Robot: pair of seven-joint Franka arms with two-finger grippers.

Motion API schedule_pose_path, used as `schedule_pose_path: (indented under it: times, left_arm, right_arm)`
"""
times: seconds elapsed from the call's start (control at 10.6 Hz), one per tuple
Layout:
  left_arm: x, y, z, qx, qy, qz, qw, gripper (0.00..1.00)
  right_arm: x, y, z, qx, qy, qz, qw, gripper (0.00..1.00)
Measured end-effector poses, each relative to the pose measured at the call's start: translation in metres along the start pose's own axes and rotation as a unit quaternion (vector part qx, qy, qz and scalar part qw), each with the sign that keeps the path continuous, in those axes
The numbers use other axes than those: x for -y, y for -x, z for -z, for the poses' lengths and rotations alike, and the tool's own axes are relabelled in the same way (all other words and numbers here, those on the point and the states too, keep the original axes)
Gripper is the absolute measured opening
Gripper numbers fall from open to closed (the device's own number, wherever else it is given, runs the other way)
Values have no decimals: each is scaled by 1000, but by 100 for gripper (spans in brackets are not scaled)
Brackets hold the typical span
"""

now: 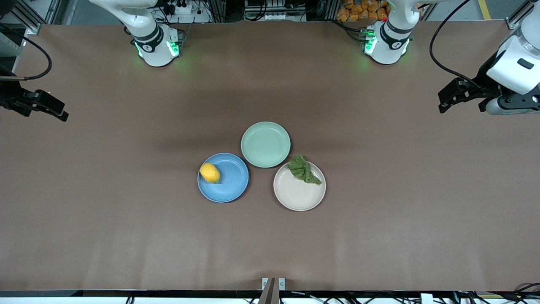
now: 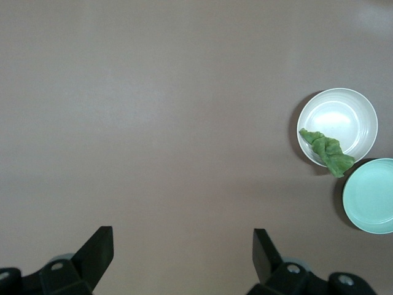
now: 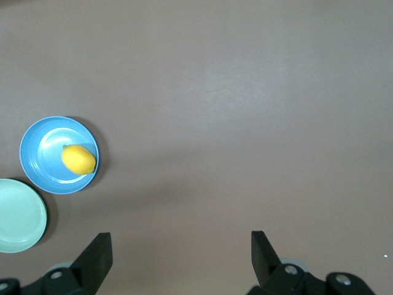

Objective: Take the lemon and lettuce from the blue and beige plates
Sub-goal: 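Reach the left gripper to the lettuce while the right gripper reaches the lemon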

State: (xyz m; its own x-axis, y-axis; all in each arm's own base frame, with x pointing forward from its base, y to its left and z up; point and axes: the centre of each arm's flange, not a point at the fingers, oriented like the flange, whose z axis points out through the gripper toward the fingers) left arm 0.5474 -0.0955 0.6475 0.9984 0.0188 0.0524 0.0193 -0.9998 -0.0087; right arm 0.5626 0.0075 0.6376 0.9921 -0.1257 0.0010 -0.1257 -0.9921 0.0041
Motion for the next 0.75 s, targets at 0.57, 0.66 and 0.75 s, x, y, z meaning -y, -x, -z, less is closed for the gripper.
schedule_pose_path:
  times: [0.57, 0.66, 0.75]
  left_arm:
    - [-3, -3, -11, 12, 3, -5, 1000, 100]
    - [-9, -6, -21, 22, 5, -10, 1000, 100]
    - [-21, -11, -38, 36, 11, -19, 999, 100]
  right_arm:
    - [2, -1, -5, 9, 1, 31, 999, 100]
    - [2, -1, -5, 9, 1, 31, 999, 100]
    - [2, -1, -6, 10, 1, 31, 999, 100]
